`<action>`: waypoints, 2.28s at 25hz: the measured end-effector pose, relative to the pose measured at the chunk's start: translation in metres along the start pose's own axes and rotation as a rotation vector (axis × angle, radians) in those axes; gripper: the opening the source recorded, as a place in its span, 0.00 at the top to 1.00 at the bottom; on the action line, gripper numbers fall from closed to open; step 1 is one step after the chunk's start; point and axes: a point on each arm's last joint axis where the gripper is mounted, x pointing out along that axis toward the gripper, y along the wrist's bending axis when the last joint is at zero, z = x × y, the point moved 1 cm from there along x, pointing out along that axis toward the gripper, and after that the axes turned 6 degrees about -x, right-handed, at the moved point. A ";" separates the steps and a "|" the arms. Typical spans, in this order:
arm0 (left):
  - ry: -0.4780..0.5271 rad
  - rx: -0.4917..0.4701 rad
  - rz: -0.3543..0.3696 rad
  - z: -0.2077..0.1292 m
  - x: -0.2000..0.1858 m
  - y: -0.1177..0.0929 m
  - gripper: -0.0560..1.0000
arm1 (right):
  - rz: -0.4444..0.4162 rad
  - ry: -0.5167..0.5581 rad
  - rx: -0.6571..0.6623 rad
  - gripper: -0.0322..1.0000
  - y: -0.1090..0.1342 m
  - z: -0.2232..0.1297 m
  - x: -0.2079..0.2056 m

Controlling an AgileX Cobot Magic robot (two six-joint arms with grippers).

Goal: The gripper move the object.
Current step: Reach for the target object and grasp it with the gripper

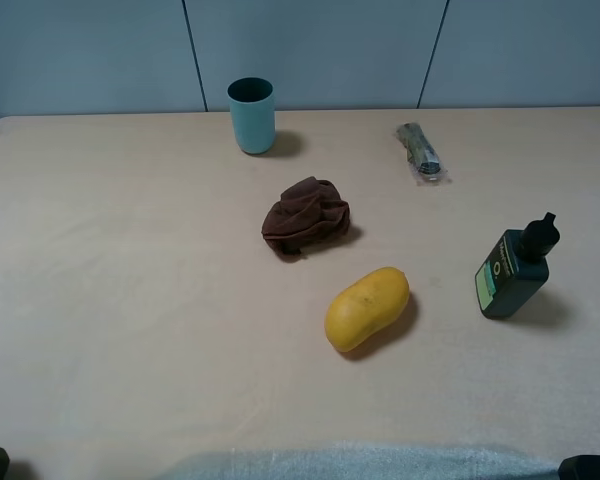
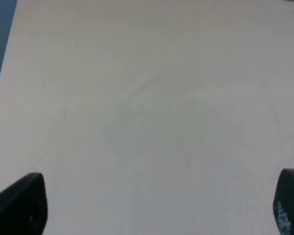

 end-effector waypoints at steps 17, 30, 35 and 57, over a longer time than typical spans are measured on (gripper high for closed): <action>0.000 0.000 0.000 0.000 0.000 0.000 0.07 | 0.000 0.000 0.000 0.30 0.000 0.000 0.000; 0.000 0.000 0.000 0.000 0.000 0.000 0.07 | 0.000 -0.001 0.000 0.30 0.000 0.000 0.000; 0.000 0.000 0.000 0.000 0.000 0.000 0.07 | 0.002 -0.041 -0.001 0.30 0.000 0.011 -0.006; 0.000 0.000 0.000 0.000 0.000 0.000 0.07 | 0.117 0.364 -0.031 0.30 0.010 0.116 0.049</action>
